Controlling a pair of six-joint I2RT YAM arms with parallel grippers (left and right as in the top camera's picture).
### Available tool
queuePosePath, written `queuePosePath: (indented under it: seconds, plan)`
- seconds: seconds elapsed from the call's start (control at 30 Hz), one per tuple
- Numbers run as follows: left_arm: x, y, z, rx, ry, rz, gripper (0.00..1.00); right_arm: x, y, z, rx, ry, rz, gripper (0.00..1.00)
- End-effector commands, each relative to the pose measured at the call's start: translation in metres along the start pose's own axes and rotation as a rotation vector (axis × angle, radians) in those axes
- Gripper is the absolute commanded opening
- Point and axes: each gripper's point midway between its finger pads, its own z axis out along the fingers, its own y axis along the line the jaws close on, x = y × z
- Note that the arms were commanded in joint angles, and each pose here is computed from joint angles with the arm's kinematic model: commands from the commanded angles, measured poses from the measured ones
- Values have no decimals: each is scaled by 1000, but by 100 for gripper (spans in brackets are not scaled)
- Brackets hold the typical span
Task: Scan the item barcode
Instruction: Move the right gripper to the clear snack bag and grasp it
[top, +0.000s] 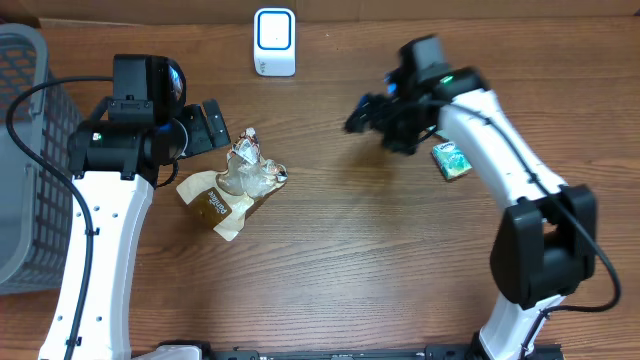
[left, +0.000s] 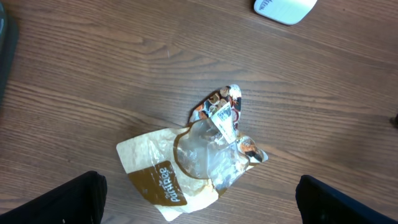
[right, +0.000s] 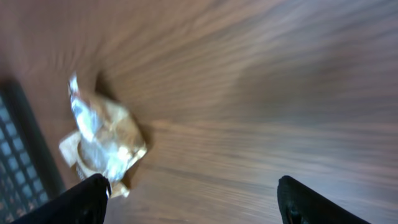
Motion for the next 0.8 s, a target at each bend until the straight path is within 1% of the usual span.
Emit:
queuePosePath:
  seconds: [0.0,0.17,0.3,0.43,0.5,0.53,0.67,0.77]
  plan:
    - [-5,1,-4,-3,-19,18,100,44,27,31,-59,99,23,88]
    - [-5,1,-4,-3,-19,18,100,79,61,72,-135,102,10,90]
    - [-5,1,-4,-3,-19,18,100,100,89,95,-233,78,-7,89]
    - [-5,1,-4,-3,-19,18,100,116,95,110,-208,35,-20,77]
    - [-5,1,-4,-3,-19,18,100,121,99,116,-193,5,-45,68]
    - [-5,1,-4,-3,-19,18,100,123,103,118,-194,-7,-59,65]
    - [-5,1,-4,-3,-19,18,99,131,119,134,-235,-29,-110,64]
    - [-5,1,-4,-3,-19,18,99,126,126,148,-267,-68,-125,64]
